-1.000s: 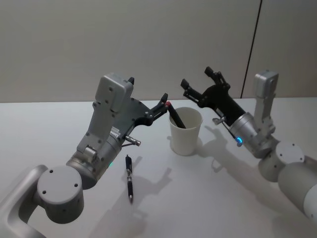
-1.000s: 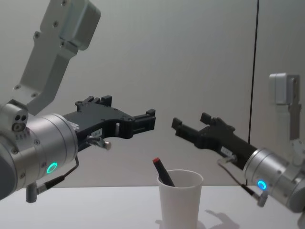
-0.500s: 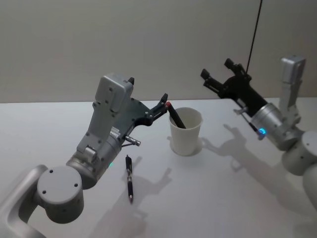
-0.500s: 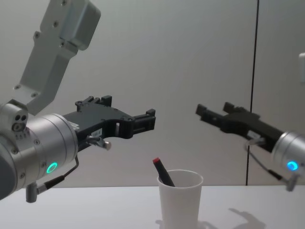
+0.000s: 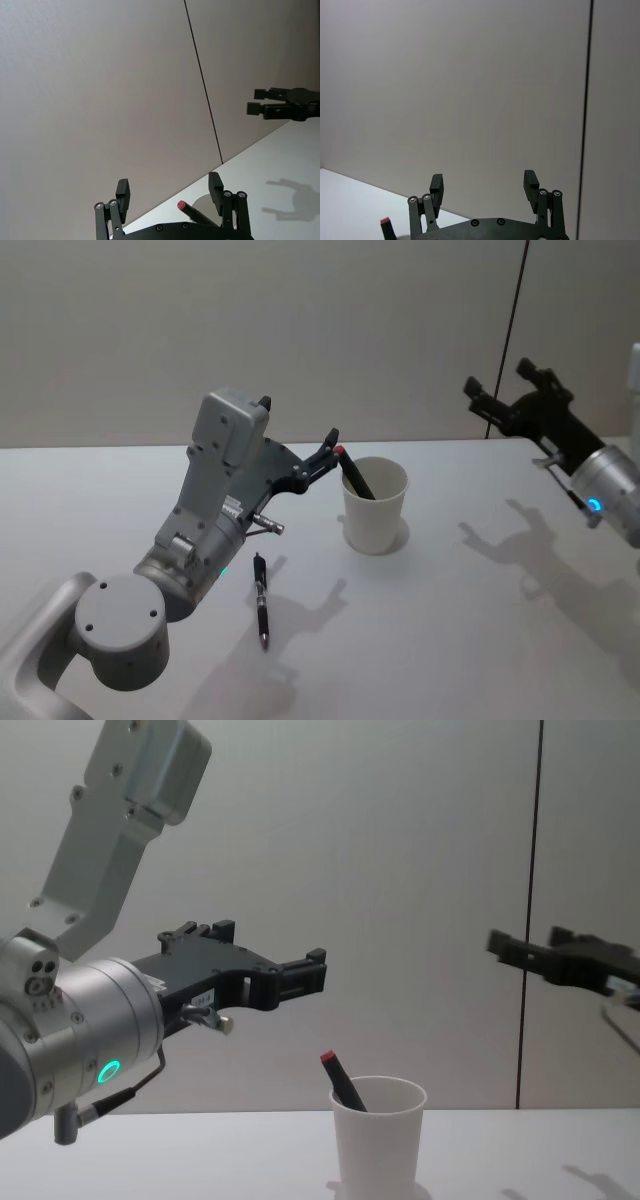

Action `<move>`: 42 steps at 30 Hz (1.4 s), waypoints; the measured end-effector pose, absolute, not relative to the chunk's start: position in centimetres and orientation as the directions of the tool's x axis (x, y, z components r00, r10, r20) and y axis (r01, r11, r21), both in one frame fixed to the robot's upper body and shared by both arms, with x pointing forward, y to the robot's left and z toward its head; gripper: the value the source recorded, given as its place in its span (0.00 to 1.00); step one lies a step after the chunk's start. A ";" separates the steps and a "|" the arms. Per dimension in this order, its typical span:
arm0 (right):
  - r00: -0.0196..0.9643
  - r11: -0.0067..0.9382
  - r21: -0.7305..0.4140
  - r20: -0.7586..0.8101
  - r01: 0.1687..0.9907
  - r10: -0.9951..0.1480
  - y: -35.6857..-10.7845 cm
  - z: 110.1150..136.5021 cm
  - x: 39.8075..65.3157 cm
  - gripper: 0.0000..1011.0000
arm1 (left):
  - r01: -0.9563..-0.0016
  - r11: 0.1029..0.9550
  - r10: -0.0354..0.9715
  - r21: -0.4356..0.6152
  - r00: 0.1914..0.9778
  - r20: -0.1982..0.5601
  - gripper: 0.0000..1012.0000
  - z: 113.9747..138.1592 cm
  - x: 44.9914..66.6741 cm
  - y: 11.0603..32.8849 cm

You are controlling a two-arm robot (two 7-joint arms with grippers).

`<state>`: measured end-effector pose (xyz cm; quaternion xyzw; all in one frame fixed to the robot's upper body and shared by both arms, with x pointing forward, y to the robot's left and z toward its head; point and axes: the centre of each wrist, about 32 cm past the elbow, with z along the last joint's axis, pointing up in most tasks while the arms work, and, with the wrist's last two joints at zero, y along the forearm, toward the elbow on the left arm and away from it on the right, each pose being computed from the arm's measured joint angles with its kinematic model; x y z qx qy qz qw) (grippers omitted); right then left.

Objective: Place the pen into the pen holder.

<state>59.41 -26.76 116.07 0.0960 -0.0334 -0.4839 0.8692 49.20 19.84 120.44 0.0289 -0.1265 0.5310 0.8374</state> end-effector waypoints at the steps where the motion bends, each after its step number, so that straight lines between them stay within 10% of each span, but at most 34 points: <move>1: 0.517 0.503 0.185 -0.032 0.844 -0.855 -27.2 116.3 59.0 0.99 | -0.897 0.434 0.882 -0.086 0.404 0.242 0.99 120.4 49.2 19.8; 42: 0.321 0.322 -0.017 0.147 0.947 -0.936 -34.5 118.8 51.2 0.99 | -0.897 0.434 0.882 -0.086 0.404 0.243 0.99 120.4 49.2 19.8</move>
